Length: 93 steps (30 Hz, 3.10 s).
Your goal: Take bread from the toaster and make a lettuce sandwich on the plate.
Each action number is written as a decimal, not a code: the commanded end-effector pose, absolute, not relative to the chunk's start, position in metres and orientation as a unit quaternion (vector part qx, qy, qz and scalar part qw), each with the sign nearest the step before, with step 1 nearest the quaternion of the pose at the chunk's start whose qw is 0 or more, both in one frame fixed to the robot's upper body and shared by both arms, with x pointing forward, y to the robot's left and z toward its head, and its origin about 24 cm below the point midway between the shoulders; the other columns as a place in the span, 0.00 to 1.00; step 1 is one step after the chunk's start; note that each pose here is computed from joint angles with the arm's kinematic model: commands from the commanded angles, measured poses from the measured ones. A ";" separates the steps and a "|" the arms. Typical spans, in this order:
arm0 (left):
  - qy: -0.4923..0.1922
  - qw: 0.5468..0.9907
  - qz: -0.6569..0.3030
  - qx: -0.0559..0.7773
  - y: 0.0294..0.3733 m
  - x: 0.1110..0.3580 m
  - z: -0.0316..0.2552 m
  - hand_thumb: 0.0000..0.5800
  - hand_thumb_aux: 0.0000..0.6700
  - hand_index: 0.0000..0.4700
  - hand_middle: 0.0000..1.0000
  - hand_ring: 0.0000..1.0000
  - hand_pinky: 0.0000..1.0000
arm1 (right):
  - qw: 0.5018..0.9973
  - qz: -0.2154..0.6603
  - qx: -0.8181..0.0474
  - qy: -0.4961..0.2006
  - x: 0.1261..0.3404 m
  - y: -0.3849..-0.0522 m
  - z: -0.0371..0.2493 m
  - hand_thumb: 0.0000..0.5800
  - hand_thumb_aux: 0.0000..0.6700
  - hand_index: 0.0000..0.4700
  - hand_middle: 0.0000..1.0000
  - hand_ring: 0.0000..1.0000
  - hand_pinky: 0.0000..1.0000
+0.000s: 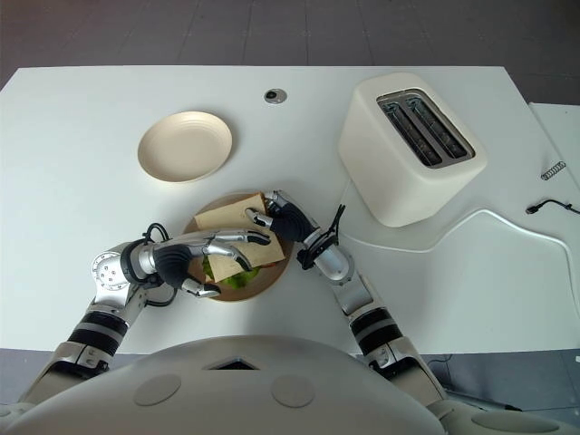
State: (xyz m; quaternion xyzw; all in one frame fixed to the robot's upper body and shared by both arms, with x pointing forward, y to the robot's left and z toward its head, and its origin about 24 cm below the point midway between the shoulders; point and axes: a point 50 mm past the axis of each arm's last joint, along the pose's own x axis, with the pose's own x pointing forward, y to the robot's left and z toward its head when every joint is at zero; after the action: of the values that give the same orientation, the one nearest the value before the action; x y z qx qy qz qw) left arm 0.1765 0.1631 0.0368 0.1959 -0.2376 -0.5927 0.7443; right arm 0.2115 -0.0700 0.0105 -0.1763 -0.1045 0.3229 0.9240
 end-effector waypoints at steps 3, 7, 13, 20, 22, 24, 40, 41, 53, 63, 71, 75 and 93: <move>-0.184 0.727 -0.628 0.207 0.165 0.172 0.022 0.86 0.62 0.62 0.00 0.00 0.00 | 0.919 0.331 -0.192 -0.096 0.211 -0.074 0.008 0.78 0.53 0.53 0.93 0.93 0.93; -0.187 0.726 -0.629 0.207 0.164 0.172 0.021 0.85 0.61 0.61 0.00 0.00 0.00 | 0.924 0.310 -0.189 -0.118 0.214 -0.078 0.017 0.00 0.00 0.00 0.89 0.89 0.89; -0.186 0.727 -0.628 0.206 0.164 0.171 0.020 0.82 0.58 0.58 0.00 0.00 0.00 | 0.941 0.251 -0.168 -0.152 0.222 -0.085 0.031 0.00 0.00 0.00 0.47 0.47 0.47; -0.198 0.745 -0.603 0.204 0.166 0.176 0.023 0.17 0.09 0.09 0.00 0.00 0.00 | 0.951 0.195 -0.131 -0.201 0.226 -0.092 0.047 0.00 0.00 0.00 0.11 0.11 0.11; -0.232 0.771 -0.561 0.192 0.167 0.186 0.033 0.00 0.00 0.00 0.00 0.00 0.00 | 0.951 0.193 -0.124 -0.209 0.226 -0.093 0.050 0.00 0.00 0.00 0.11 0.11 0.11; -0.285 0.800 -0.499 0.170 0.167 0.200 0.051 0.00 0.00 0.00 0.00 0.00 0.00 | 0.949 0.204 -0.110 -0.215 0.224 -0.091 0.052 0.00 0.00 0.00 0.10 0.10 0.10; -0.237 0.669 -0.705 0.010 0.182 0.142 0.064 1.00 1.00 1.00 1.00 1.00 1.00 | 0.815 0.554 0.050 -0.160 0.166 -0.087 0.056 1.00 1.00 1.00 1.00 1.00 1.00; -0.226 0.668 -0.709 0.008 0.183 0.140 0.064 1.00 1.00 1.00 1.00 1.00 1.00 | 0.801 0.580 0.032 -0.145 0.160 -0.087 0.050 1.00 1.00 1.00 1.00 1.00 1.00; -0.111 0.663 -0.739 0.044 0.203 0.120 0.055 1.00 1.00 1.00 1.00 1.00 1.00 | 0.706 0.703 -0.074 -0.031 0.126 -0.103 0.006 1.00 1.00 1.00 1.00 1.00 1.00; -0.002 0.657 -0.747 0.101 0.204 0.110 0.021 1.00 1.00 1.00 1.00 1.00 1.00 | 0.718 0.691 -0.079 -0.029 0.131 -0.097 -0.001 1.00 1.00 1.00 1.00 1.00 1.00; -0.034 0.701 -0.696 0.152 0.195 0.136 0.009 1.00 1.00 1.00 1.00 1.00 1.00 | 0.721 0.689 -0.070 -0.031 0.131 -0.089 -0.005 1.00 1.00 1.00 1.00 1.00 1.00; -0.085 0.727 -0.663 0.156 0.184 0.156 0.012 1.00 1.00 1.00 1.00 1.00 1.00 | 0.749 0.657 -0.079 -0.037 0.144 -0.084 -0.008 1.00 1.00 1.00 1.00 1.00 1.00; -0.201 0.811 -0.519 0.181 0.153 0.220 0.022 1.00 1.00 1.00 1.00 1.00 1.00 | 0.918 0.384 -0.072 -0.069 0.229 -0.090 -0.005 1.00 1.00 1.00 1.00 1.00 1.00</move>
State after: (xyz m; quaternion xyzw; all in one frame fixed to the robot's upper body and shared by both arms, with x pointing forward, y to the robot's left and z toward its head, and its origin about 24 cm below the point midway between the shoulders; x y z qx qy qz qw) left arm 0.2162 0.1543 0.0197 0.1769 -0.1915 -0.5285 0.8079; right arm 0.2204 -0.0896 -0.0006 -0.0807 -0.0715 0.4073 0.9069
